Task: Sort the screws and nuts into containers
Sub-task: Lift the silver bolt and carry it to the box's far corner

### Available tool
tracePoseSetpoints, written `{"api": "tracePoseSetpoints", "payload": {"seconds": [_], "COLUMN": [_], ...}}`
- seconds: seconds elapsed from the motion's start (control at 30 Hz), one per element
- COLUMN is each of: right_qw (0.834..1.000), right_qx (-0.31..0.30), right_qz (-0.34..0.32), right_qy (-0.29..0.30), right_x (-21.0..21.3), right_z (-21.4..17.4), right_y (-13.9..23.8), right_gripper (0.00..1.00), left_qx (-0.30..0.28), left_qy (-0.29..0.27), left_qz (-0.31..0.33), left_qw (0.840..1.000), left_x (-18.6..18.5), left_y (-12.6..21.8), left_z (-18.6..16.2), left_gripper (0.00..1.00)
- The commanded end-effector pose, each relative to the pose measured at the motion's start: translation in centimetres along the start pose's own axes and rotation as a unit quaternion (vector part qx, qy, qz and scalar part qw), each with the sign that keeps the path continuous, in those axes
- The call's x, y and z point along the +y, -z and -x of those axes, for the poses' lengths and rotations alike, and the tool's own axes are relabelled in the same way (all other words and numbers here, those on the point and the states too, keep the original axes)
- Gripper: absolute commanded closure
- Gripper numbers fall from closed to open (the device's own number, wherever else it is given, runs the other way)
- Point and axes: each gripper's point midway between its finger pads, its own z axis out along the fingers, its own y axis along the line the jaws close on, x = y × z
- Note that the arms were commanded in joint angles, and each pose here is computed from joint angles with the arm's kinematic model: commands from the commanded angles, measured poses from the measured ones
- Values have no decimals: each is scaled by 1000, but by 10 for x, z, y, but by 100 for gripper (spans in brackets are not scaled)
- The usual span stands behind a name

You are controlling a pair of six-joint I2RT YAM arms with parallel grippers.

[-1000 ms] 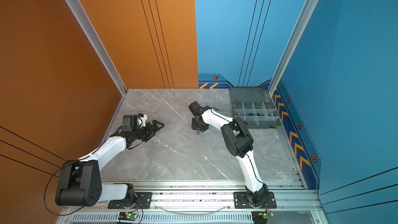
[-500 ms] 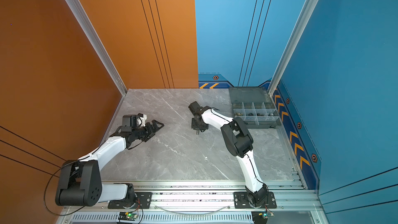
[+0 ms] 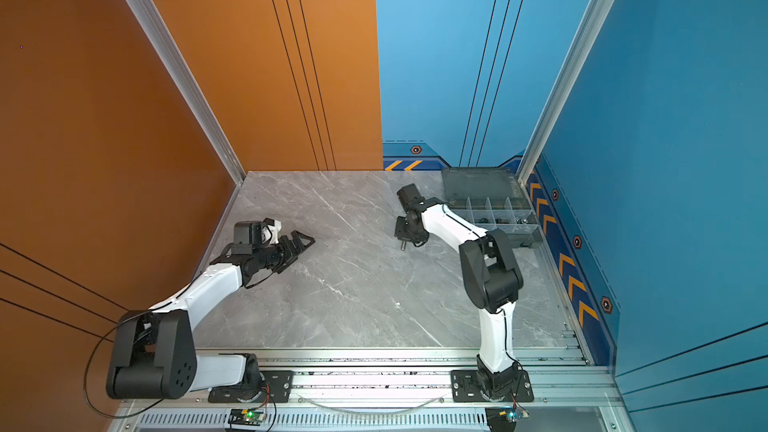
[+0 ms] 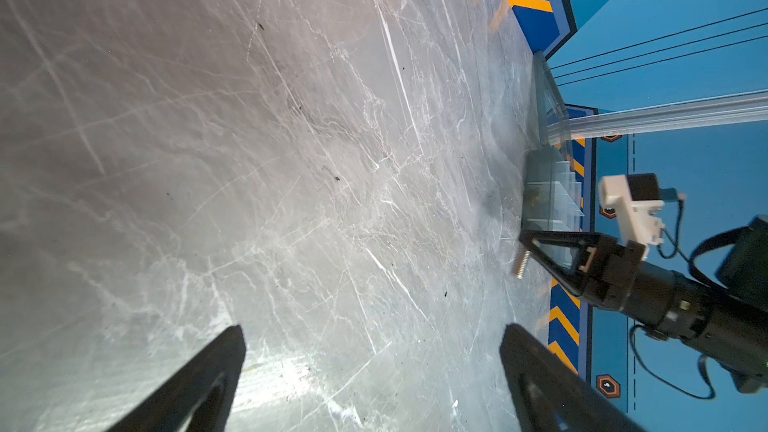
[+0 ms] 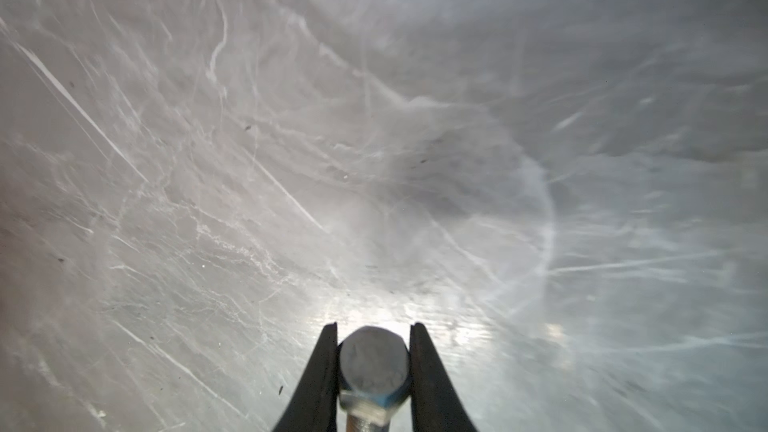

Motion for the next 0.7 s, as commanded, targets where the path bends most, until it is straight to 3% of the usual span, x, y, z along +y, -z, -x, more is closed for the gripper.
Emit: {"api": "tracePoseSetpoints", "payload": {"seconds": [0.0,0.17,0.37,0.67], "right_qw": [999,990,966,926], "right_qx": [-32,-81,-130,-164], "right_qz": [1,-31,-79,-89], "right_qy": [-30,-115,-210,-328], "right_x": [-33,-116,-211,-297], "right_z": [17,40,51,52], "right_y": [31,74,119,132], "right_gripper": [100,100,100,99], "left_qx": [6,8,5,3], "left_qy": [-8,-11,-12,-14], "left_qz": [-5,-3,-7,-9], "left_qw": [1000,1000,1000,1000], "left_x": [0,1,-3,-4], "left_y": [6,6,5,7], "left_z": [-4,-3,2,2], "left_gripper": [2,2,2,2]}}
